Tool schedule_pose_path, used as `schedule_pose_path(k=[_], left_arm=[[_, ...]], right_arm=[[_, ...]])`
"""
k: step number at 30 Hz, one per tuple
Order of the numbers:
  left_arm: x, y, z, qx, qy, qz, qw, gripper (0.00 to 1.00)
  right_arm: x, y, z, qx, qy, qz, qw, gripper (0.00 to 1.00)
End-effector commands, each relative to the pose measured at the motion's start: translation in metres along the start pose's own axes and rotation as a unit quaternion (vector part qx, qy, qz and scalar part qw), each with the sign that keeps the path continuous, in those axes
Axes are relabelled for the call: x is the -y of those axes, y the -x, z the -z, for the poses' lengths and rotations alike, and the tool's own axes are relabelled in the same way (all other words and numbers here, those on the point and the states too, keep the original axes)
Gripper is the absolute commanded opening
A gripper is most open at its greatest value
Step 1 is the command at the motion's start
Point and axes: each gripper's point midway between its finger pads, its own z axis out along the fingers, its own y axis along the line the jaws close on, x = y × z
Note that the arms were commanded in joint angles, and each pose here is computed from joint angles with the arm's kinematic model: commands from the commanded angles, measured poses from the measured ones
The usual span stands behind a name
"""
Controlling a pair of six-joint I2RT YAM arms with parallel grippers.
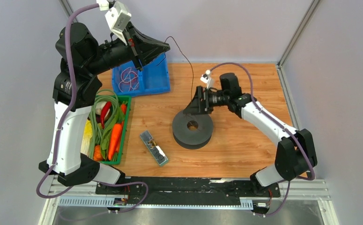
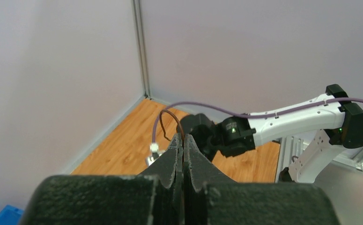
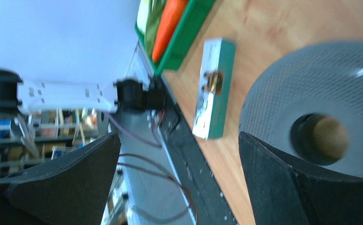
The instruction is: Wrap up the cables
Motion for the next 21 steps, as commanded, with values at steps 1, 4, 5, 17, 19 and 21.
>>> schedule_pose_path(k=[1, 4, 5, 17, 19, 21], left_arm=[[0.014, 0.021, 0.001, 0.032, -0.019, -0.013, 0.999, 0.0], [0.015, 0.021, 0.001, 0.033, -0.021, -0.015, 0.999, 0.0], [0.015, 0.023, 0.001, 0.034, -0.019, -0.016, 0.999, 0.0], [0.011, 0.019, 0.004, 0.031, -0.005, -0.03, 0.999, 0.0], [0.011, 0.016, 0.003, 0.027, -0.007, -0.029, 0.999, 0.0], [0.01, 0.015, 0.003, 0.027, -0.005, -0.031, 0.999, 0.0]], right_arm=[[-0.008, -0.078, -0.009, -0.111, 0.041, -0.01, 0.993, 1.0], [-0.003, -0.096, -0.008, -0.129, 0.048, -0.017, 0.99, 1.0], [-0.002, -0.099, -0.007, -0.131, 0.049, -0.019, 0.99, 1.0], [-0.008, -0.098, -0.002, -0.132, 0.077, -0.029, 0.988, 0.96], [-0.014, -0.091, 0.0, -0.123, 0.087, -0.037, 0.988, 0.96], [-0.018, -0.089, 0.001, -0.126, 0.095, -0.038, 0.987, 0.96]])
